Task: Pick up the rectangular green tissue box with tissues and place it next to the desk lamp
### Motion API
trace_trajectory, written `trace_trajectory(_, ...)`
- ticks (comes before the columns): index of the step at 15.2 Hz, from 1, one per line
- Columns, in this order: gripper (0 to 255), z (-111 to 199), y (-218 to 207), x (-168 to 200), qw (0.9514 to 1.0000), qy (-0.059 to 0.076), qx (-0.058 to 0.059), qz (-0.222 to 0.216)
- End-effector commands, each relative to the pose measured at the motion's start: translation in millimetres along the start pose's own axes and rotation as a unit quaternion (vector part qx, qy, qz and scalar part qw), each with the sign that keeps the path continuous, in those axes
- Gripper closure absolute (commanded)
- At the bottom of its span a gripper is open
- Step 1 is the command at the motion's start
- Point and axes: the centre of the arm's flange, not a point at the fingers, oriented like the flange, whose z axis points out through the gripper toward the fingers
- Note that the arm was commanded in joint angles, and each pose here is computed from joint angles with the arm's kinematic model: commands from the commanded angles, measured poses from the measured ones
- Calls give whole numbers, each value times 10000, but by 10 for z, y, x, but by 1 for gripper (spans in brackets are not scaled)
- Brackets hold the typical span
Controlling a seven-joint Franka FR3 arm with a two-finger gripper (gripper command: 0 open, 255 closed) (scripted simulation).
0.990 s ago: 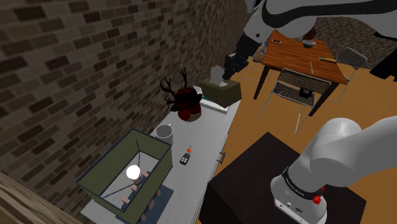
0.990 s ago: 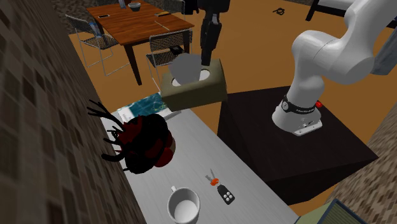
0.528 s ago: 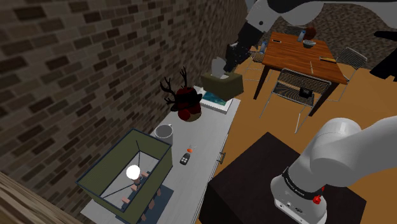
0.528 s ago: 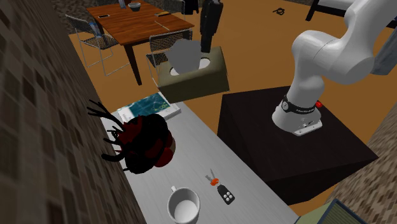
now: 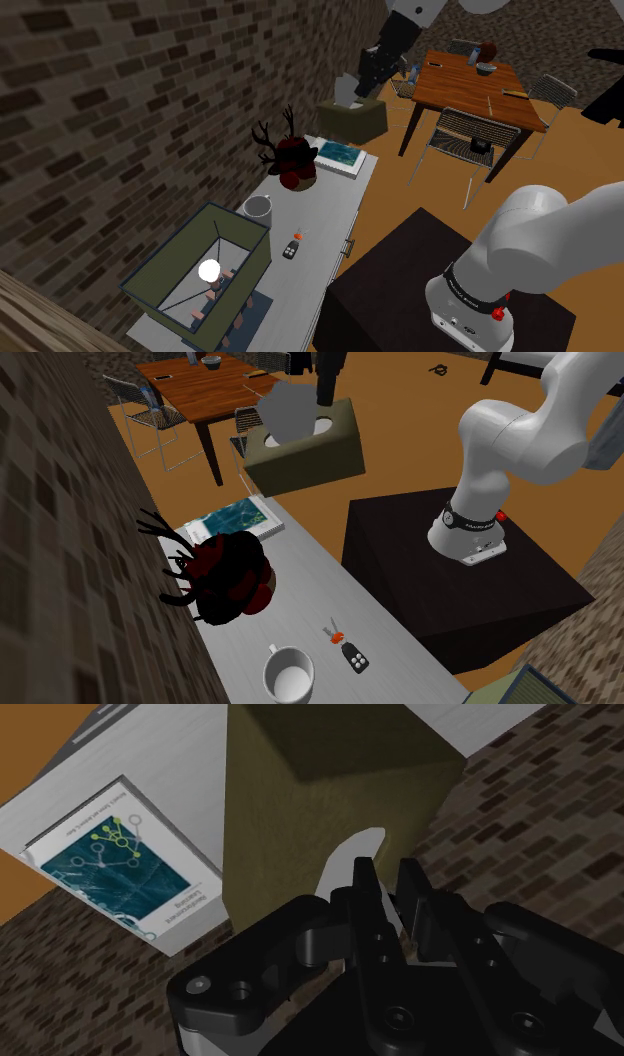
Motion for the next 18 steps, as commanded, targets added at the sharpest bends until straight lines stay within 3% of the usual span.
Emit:
trace_trajectory(1, 255, -95, -31, 20, 10000, -1, 0, 0)
trace_trajectory(11, 255, -531, -202, 97, 10000, -1, -1, 0)
trace_trajectory(18, 255, -356, -912, -466, 10000, -1, 0, 0)
